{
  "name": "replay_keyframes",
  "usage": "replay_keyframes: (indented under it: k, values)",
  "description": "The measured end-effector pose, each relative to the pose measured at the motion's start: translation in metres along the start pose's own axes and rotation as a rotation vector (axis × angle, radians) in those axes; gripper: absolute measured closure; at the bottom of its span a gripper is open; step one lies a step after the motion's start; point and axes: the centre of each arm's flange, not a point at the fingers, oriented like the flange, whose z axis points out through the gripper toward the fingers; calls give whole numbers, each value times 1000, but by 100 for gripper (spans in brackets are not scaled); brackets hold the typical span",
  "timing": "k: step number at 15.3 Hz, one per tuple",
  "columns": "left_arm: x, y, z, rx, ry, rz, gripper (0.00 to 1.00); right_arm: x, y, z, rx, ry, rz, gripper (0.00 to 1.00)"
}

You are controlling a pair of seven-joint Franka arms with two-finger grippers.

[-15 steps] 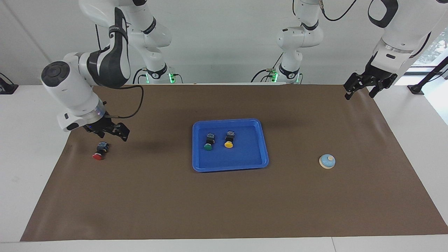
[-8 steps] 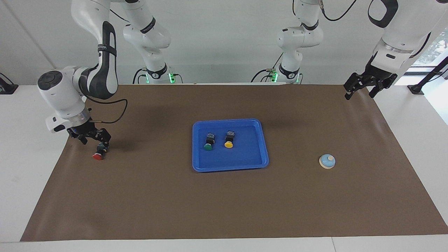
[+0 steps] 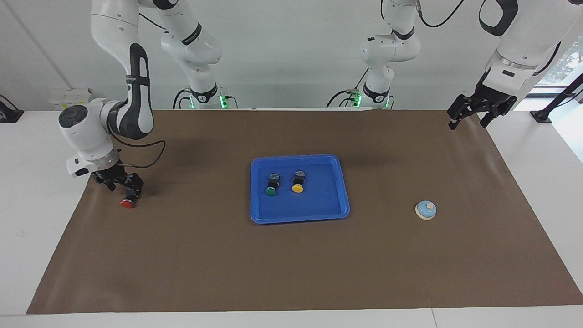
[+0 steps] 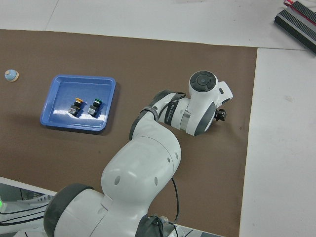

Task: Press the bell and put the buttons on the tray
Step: 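Release the yellow button and grasp the red-capped button with the right gripper, then carry the red button into the tray with the right gripper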

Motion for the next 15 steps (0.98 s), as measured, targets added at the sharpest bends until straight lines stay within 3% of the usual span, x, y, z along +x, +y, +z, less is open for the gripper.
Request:
replay_keyframes:
  k: [3,5,8,9,15]
  values:
    - [0,0,0,0,0,0,0,-5,-5,8,3,-3,-8,0]
    - [0,0,0,0,0,0,0,-5,-6,8,3,-2,-10,18]
    - [0,0,0,0,0,0,0,-5,-6,8,3,-1,-19,53]
    - [0,0,0,0,0,0,0,-5,-6,8,3,-1,-21,59]
    - [0,0,0,0,0,0,0,8,-41,-11,11,-23,-86,59]
